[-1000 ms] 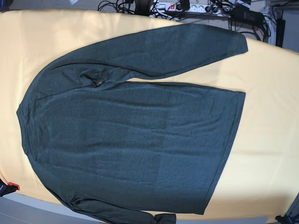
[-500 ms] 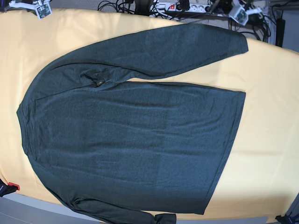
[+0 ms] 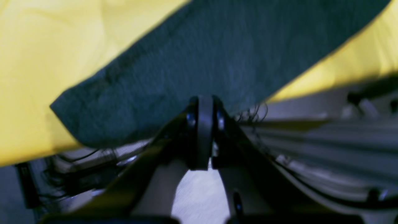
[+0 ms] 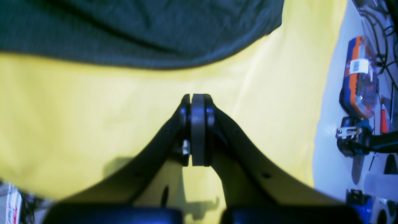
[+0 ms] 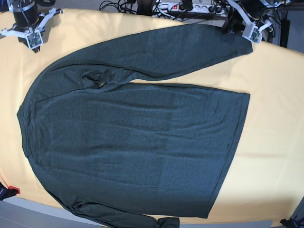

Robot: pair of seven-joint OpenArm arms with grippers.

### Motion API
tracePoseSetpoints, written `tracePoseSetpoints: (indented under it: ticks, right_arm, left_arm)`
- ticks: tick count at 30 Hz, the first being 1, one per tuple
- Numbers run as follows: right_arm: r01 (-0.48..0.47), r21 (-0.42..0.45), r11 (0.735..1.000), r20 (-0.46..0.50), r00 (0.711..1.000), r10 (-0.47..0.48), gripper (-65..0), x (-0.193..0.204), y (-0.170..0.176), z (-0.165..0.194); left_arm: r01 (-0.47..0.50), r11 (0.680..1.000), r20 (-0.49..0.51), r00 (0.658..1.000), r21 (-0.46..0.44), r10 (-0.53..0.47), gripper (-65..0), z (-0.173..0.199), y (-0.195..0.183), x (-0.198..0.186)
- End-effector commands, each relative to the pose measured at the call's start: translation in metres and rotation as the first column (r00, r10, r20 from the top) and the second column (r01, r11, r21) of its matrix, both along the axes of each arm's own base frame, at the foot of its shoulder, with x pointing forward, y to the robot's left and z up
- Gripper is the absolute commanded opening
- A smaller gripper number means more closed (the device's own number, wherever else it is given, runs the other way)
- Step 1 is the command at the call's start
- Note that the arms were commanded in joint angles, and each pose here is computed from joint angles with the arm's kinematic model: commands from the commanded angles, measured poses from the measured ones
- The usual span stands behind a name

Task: Fold the T-shirt properly
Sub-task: 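Move the left gripper to the grey shirt's sleeve cuff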

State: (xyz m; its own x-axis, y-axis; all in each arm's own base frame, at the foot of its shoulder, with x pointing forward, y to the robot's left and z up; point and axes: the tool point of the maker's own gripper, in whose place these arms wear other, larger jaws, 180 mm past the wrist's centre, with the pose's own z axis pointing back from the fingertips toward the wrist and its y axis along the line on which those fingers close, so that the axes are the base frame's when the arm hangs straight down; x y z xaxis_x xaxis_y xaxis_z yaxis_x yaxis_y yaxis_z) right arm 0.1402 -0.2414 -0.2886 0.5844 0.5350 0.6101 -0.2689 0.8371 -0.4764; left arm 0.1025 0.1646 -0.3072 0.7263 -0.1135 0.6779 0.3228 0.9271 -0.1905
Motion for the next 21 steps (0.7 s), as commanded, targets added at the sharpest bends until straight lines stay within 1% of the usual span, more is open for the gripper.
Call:
tracePoseSetpoints:
  ticks: [1, 6, 12, 14, 17, 21]
  right_arm:
    - [-0.015, -0.007, 1.0, 0.035, 0.999, 0.015, -65.0, 0.005, 0.001, 0.009]
    - [-0.021, -0.008, 1.0, 0.047, 0.999, 0.022, -65.0, 0.007, 0.002, 0.011]
    - [-0.029, -0.008, 1.0, 0.068, 0.997, 0.03, -65.0, 0.014, 0.003, 0.014]
    - [-0.034, -0.009, 0.999, 0.065, 0.997, 0.035, -65.0, 0.014, 0.004, 0.014]
    - [-0.049, -0.007, 0.999, 0.055, 0.997, 0.049, -65.0, 0.013, 0.006, 0.012]
    - [-0.052, -0.007, 0.999, 0.046, 0.998, 0.053, -65.0, 0.012, 0.006, 0.011]
  left_arm:
    - [-0.031, 0.999, 0.026, 0.999, -0.015, 0.031, -65.0, 0.006, 0.0, 0.003]
    - [-0.167, 0.986, 0.102, 0.981, -0.021, 0.168, -65.0, 0.015, 0.015, 0.02]
    - [-0.29, 0.957, 0.208, 0.937, 0.021, 0.279, -65.0, 0.031, 0.049, 0.044]
    - [-0.355, 0.934, 0.231, 0.912, 0.033, 0.338, -65.0, 0.037, 0.066, 0.045]
    - [-0.428, 0.903, 0.25, 0.877, 0.022, 0.41, -65.0, 0.044, 0.084, 0.044]
    - [-0.492, 0.869, 0.242, 0.851, 0.056, 0.466, -65.0, 0.036, 0.109, 0.035]
